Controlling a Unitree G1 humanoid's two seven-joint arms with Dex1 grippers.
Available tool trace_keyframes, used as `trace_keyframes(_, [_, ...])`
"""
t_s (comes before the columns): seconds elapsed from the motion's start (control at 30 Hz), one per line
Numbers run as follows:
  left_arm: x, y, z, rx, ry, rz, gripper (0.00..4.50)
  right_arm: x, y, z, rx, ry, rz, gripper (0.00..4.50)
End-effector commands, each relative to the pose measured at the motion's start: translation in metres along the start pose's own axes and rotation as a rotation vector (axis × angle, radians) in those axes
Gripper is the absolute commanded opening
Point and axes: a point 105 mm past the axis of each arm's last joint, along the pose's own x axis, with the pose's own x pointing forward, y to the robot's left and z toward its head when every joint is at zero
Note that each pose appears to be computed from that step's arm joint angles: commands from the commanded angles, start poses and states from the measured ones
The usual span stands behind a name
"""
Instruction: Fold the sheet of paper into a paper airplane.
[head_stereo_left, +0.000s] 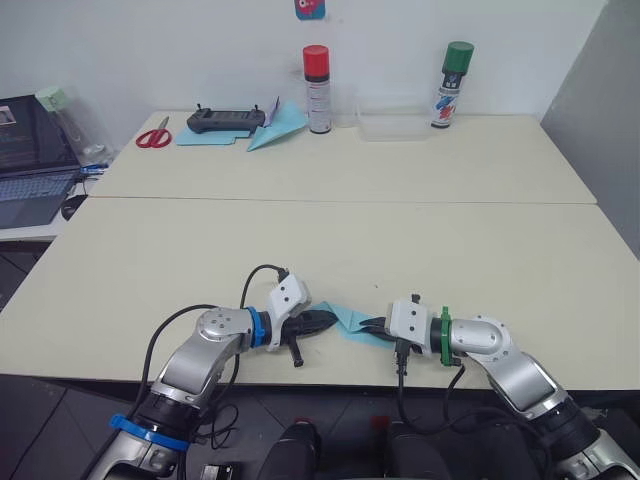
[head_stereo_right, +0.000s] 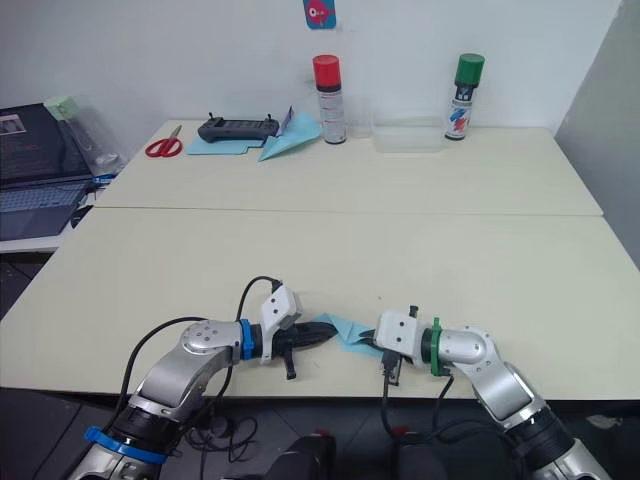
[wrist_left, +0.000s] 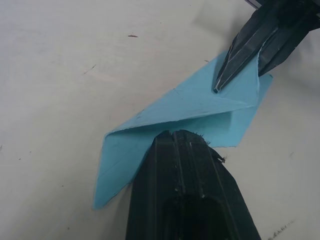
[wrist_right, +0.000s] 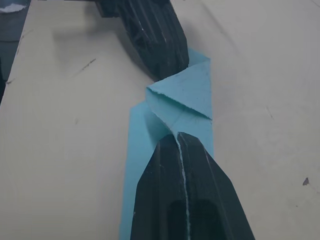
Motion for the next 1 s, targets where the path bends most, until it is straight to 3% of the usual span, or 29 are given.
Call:
trace_keyframes(0.03, [-0.010, 0.003, -0.029, -0.058, 0.119, 0.031, 0.00, 0.001, 0.009, -0.006, -0.031, 0.026, 0.058, 0.03])
trace_keyframes(0.17, [-0.025, 0.004, -0.021, -0.118, 0.111, -0.022, 0.00, 0.004, 0.008, -0.009, -0.022, 0.037, 0.054, 0.03])
trace_keyframes(0.33, [-0.045, 0.020, 0.013, -0.190, 0.012, -0.049, 0.00, 0.003, 0.009, -0.015, -0.009, 0.058, 0.058, 0.03])
trace_keyframes(0.47, [-0.036, 0.018, 0.055, -0.214, -0.127, -0.102, 0.00, 0.001, 0.006, -0.018, -0.023, 0.073, 0.054, 0.03])
trace_keyframes(0.53, [-0.026, 0.019, 0.062, -0.182, -0.147, -0.090, 0.00, 0.001, 0.004, -0.018, -0.013, 0.071, 0.046, 0.03])
trace_keyframes(0.7, [-0.001, 0.021, 0.052, -0.103, -0.091, -0.044, 0.00, 0.000, 0.004, -0.017, -0.019, 0.071, 0.051, 0.03])
trace_keyframes(0.97, [0.018, 0.005, 0.010, 0.014, 0.065, -0.090, 0.00, -0.004, 0.003, -0.015, -0.006, 0.067, 0.055, 0.03])
trace_keyframes(1.0, [0.020, 0.004, 0.007, 0.039, 0.079, -0.098, 0.00, -0.005, 0.005, -0.013, 0.014, 0.060, 0.072, 0.20])
